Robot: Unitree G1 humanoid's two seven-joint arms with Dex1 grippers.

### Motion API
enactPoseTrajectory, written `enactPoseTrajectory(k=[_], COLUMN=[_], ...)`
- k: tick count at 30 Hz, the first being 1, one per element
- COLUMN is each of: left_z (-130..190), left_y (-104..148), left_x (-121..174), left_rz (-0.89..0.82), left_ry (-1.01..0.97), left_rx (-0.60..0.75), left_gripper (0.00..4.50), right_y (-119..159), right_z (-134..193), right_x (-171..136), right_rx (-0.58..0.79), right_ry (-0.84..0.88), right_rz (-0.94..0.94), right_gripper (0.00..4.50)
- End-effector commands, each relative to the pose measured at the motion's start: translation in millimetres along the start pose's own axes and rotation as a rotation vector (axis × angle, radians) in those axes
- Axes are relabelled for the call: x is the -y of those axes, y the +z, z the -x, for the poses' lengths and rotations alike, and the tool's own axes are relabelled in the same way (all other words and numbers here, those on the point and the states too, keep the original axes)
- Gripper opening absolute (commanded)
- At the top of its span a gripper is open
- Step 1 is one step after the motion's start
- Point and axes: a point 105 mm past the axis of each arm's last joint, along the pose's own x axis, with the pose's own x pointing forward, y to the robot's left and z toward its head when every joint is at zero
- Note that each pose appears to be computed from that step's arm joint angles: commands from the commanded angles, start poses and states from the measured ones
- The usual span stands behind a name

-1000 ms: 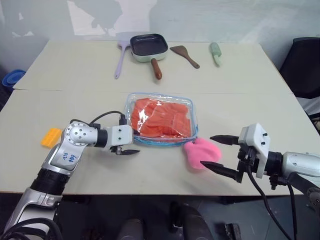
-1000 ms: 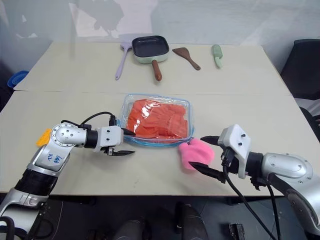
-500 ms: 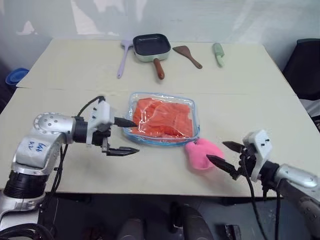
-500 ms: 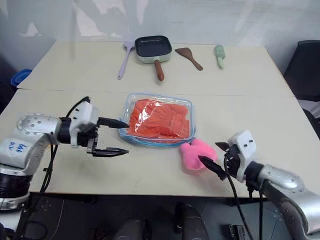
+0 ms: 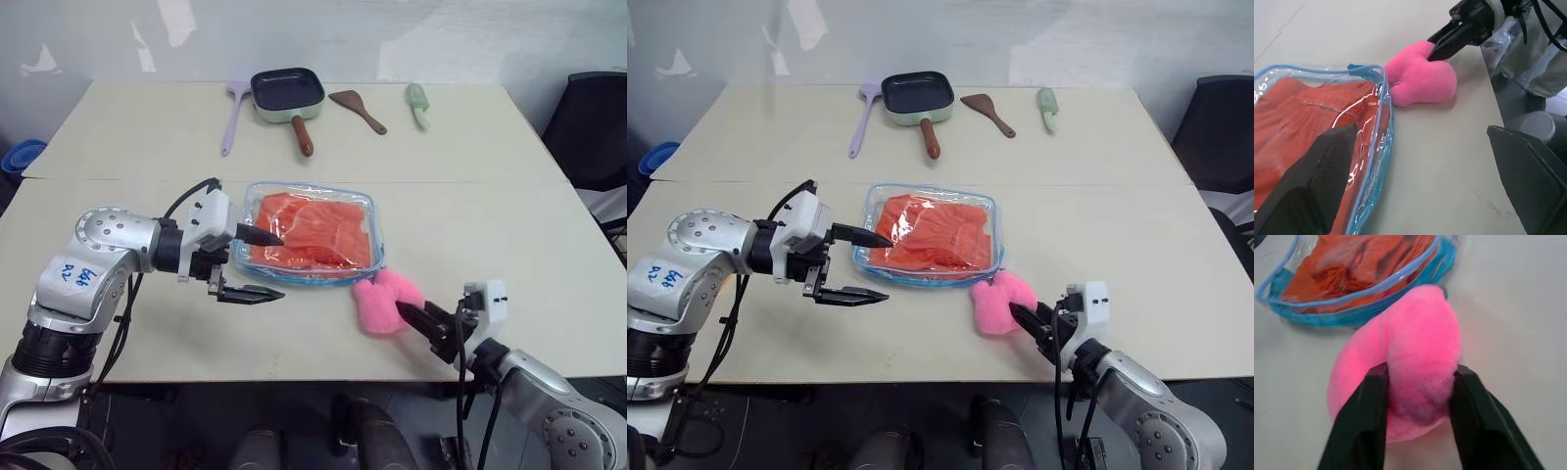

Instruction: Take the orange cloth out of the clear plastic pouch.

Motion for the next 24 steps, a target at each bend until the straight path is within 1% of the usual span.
enactPoseTrajectory(k=[1,2,3,8,13,16,18,21,24], left_z=[-3,-5,-7,-15,-28,-39,-55,-73,-91], left_y=[6,6,4,1,-2,-7,-10,-13,-12], left_x=[-2,-1,-1,0,1,1,2,5,10], left_rz=[-0.038,-0.041,-0.047,-0.062,-0.074,-0.078,-0.104,-0.158,-0.214], left_ry=[0.003,0.000,-0.006,-0.023,-0.068,-0.094,-0.125,-0.181,-0.252], left_rx=[0.011,0.010,0.006,0.001,-0.004,-0.011,-0.019,-0.031,-0.028], left_gripper=[4.50,4.50,4.50,4.50,4.50,4.50,4.50,4.50,4.50], right_y=[-4,-7,-11,-22,-33,-36,-38,-32,-15], right_z=[2,1,-3,-19,-23,-22,-18,-13,-3], right_x=[-31,-34,-35,-32,-30,-30,-31,-30,-25], right_rx=[-0.045,-0.065,-0.085,-0.156,-0.199,-0.209,-0.226,-0.223,-0.203], right_ry=[0.168,0.186,0.197,0.190,0.200,0.195,0.200,0.179,0.136], right_rz=[0.033,0.038,0.042,0.048,0.031,0.030,0.055,0.148,0.271], right_gripper=[0.58,0.24,0.01,0.01,0.01,0.75,1.34,2.34,2.34])
